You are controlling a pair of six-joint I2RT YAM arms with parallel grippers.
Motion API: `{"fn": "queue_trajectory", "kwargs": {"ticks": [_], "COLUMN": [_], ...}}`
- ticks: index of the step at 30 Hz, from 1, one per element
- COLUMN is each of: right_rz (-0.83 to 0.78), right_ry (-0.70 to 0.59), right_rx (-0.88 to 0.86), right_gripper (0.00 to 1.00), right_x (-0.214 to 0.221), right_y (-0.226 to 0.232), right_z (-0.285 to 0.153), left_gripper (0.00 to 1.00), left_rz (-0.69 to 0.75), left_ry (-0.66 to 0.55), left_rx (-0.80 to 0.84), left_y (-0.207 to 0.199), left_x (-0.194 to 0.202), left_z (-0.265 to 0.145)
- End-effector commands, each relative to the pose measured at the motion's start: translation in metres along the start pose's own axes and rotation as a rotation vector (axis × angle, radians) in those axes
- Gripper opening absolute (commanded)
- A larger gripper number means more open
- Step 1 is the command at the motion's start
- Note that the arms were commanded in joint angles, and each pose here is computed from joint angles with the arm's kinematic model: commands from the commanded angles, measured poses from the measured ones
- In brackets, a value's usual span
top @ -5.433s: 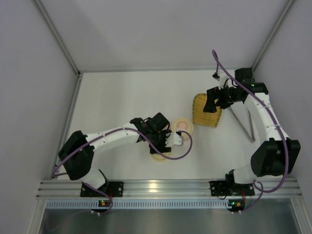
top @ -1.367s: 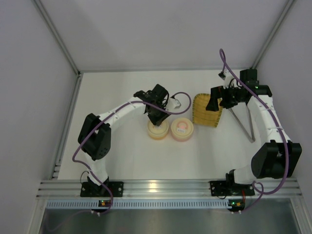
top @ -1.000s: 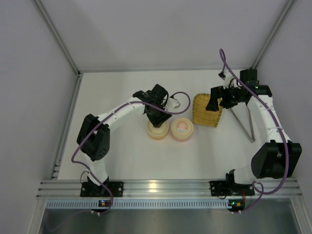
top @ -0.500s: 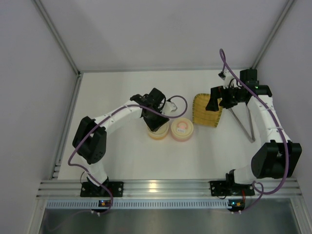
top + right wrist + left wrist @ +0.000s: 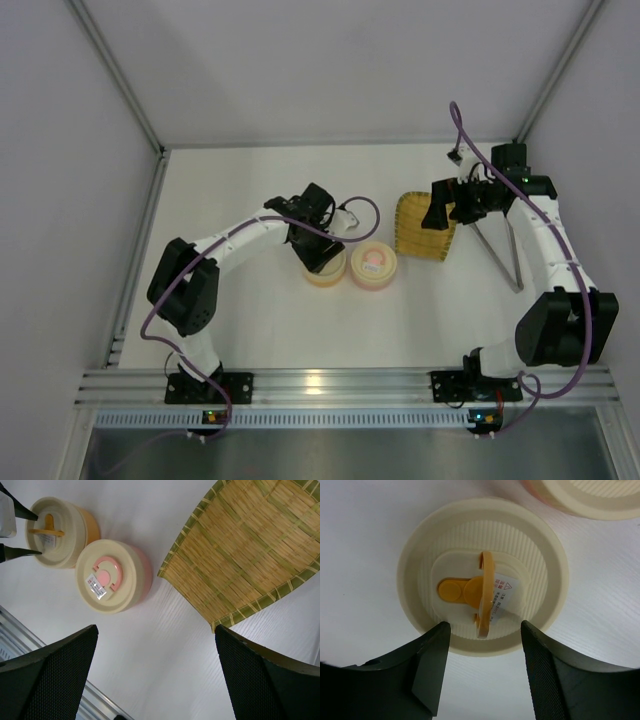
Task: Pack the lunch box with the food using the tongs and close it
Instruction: Close the box lid on the packing box.
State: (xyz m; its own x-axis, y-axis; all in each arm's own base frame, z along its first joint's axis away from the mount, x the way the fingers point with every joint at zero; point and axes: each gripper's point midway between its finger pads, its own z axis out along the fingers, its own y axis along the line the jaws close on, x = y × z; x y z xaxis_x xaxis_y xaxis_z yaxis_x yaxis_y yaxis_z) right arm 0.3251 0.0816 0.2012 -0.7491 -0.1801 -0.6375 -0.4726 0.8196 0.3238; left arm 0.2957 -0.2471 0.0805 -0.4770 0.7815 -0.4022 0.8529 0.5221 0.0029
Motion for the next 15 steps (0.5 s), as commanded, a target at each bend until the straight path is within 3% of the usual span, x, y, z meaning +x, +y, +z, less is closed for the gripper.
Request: {"fn": "queue_trajectory", "kwargs": {"ticks": [1, 8, 15], "right_rz": [-0.044, -0.043, -0.043], "right_ry": [-0.075, -0.077, -0.074], "right_rx": [-0.001, -0.004, -0.003], "right_gripper": [0.99, 1.0, 0.99], "right_x": [-0.016, -0.016, -0.015], "right_y": [0.002, 0.003, 0.002], "right_z": [-0.009, -0.009, -0.008], "left_gripper": [0.64, 0.66, 0.66], "left_rz": [0.001, 0.023, 0.009], "left_ry": [-0.056, -0.123, -0.096], "left_rx": [-0.003, -0.042, -0.01], "left_y": [0.002, 0.011, 0.007], "left_x": [-0.016, -0.046, -0.043], "left_z": [-0.01, -0.04, -0.028]}}
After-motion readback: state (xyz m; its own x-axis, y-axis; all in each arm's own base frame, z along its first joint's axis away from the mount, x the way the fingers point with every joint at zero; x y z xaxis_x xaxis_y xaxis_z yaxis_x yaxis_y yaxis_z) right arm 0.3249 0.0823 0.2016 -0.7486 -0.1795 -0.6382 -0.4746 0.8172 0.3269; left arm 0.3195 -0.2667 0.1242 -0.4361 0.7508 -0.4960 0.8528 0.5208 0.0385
